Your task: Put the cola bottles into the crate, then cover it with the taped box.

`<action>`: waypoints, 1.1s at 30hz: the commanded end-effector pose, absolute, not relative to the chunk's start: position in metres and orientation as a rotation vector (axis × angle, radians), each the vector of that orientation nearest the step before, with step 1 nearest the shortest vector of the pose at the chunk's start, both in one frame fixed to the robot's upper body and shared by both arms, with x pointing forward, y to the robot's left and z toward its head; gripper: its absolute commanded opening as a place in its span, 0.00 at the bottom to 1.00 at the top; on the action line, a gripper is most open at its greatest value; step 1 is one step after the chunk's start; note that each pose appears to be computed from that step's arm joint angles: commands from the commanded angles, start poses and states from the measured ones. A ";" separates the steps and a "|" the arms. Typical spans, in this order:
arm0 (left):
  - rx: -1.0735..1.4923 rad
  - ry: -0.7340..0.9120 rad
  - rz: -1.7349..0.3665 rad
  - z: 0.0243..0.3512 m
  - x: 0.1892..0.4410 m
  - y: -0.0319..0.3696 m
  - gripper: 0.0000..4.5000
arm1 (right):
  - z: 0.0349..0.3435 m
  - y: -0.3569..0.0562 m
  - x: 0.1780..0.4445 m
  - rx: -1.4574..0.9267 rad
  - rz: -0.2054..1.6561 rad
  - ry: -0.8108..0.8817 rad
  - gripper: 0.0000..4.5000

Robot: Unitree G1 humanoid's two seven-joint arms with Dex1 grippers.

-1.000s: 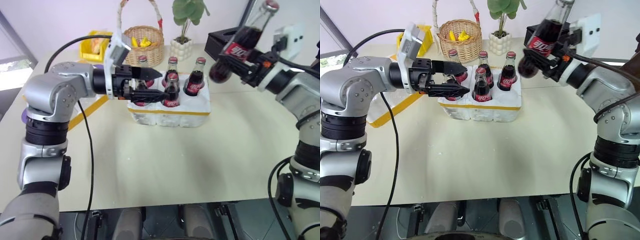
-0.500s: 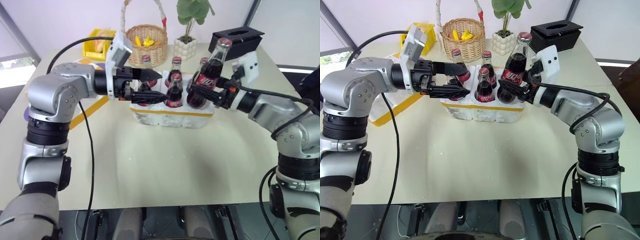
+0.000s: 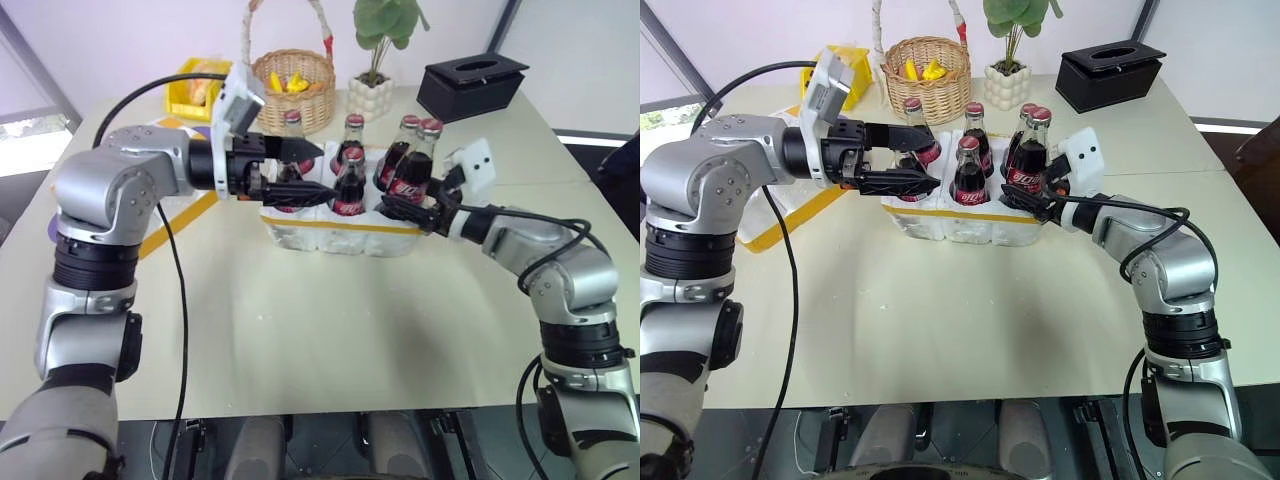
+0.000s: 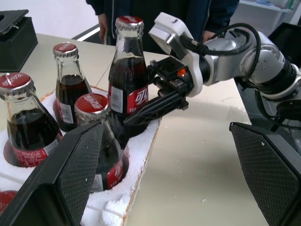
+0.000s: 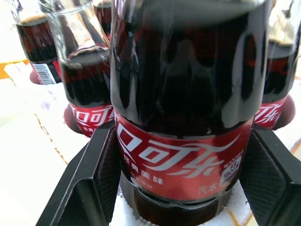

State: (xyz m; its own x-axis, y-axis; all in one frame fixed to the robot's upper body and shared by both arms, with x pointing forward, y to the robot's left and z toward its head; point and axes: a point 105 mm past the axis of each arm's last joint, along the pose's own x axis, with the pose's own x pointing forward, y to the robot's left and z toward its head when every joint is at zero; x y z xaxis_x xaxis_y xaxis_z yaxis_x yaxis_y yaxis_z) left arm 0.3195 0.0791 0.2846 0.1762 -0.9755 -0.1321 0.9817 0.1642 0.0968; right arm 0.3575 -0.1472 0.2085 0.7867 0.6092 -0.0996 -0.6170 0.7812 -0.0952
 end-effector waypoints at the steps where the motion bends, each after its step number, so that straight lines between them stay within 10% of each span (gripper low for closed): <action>1: 0.202 -0.017 -1.387 0.297 0.317 0.082 1.00 | 0.223 -0.151 0.359 -0.145 0.649 -0.012 0.62; 5: 0.204 -0.016 -1.388 0.297 0.318 0.081 1.00 | 0.213 -0.156 0.361 -0.154 0.640 0.015 0.62; 6: 0.204 -0.016 -1.389 0.297 0.318 0.081 1.00 | 0.212 -0.156 0.360 -0.148 0.639 0.019 0.86; 8: 0.203 -0.015 -1.391 0.296 0.319 0.081 1.00 | 0.209 -0.156 0.359 -0.138 0.640 0.024 0.99; 23: 0.347 -0.081 -1.228 0.298 0.324 0.106 1.00 | 0.246 -0.196 0.323 -0.170 0.612 -0.030 0.99; 33: 0.757 0.024 -0.765 0.287 0.309 0.203 1.00 | 0.276 -0.220 0.256 -0.311 0.790 -0.012 0.99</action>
State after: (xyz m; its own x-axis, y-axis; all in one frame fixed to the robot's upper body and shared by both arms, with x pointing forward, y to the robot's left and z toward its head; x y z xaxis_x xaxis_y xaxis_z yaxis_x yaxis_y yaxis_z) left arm 0.3168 0.1911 0.2679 0.6672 -0.6699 -0.3258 0.7187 0.4637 0.5182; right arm 0.2667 -0.2240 0.2630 0.7344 0.6668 -0.1267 -0.6752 0.6986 -0.2368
